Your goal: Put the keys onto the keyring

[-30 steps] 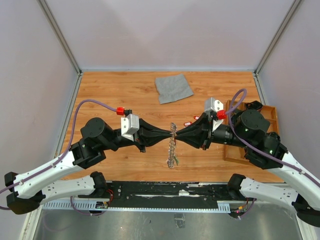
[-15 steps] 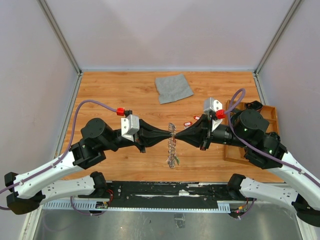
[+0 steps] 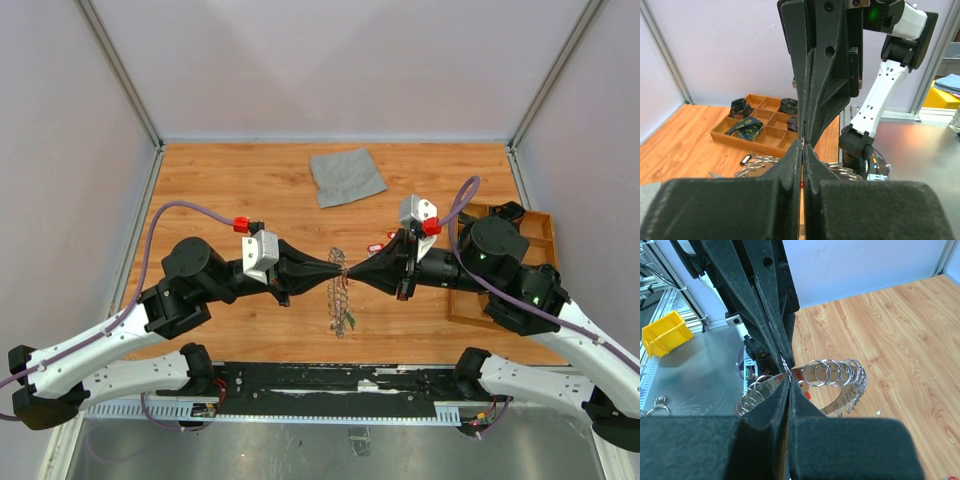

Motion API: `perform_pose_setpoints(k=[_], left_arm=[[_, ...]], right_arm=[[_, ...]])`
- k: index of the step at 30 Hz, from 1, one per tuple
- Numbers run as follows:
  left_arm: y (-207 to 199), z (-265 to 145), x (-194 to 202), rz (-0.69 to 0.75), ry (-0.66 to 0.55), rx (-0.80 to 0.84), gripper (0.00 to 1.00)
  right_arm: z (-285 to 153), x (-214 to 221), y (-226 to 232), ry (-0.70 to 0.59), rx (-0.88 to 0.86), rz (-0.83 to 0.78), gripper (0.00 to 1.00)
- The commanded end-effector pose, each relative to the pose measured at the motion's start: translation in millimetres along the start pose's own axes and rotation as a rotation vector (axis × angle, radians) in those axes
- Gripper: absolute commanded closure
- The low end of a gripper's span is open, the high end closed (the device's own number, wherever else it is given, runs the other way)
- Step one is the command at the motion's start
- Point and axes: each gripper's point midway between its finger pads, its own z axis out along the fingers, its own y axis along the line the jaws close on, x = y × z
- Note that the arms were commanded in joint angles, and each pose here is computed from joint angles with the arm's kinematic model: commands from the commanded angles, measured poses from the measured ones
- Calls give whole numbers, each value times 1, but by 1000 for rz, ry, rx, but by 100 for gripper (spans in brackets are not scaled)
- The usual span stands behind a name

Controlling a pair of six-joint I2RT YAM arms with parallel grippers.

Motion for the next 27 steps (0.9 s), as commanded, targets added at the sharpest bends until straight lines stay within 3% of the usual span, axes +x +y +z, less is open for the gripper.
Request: perform_pose_setpoints(k=[1, 13, 23, 25, 27], left_arm=[[-3, -4, -34, 41, -113, 2, 99], [-3, -2, -33, 37, -114, 4, 99], [-4, -2, -34, 36, -116, 5, 100], [-3, -2, -35, 36, -118, 4, 99], [-3, -2, -37, 38, -123, 4, 99]], right_arm=[[2, 14, 1, 64, -7, 32, 99], [2, 18, 0, 75, 0, 34, 88], [-5, 3, 3, 8, -4, -16, 99], [-10, 1, 3, 7, 4, -43, 95], [-14, -1, 1, 5, 22, -69, 83]])
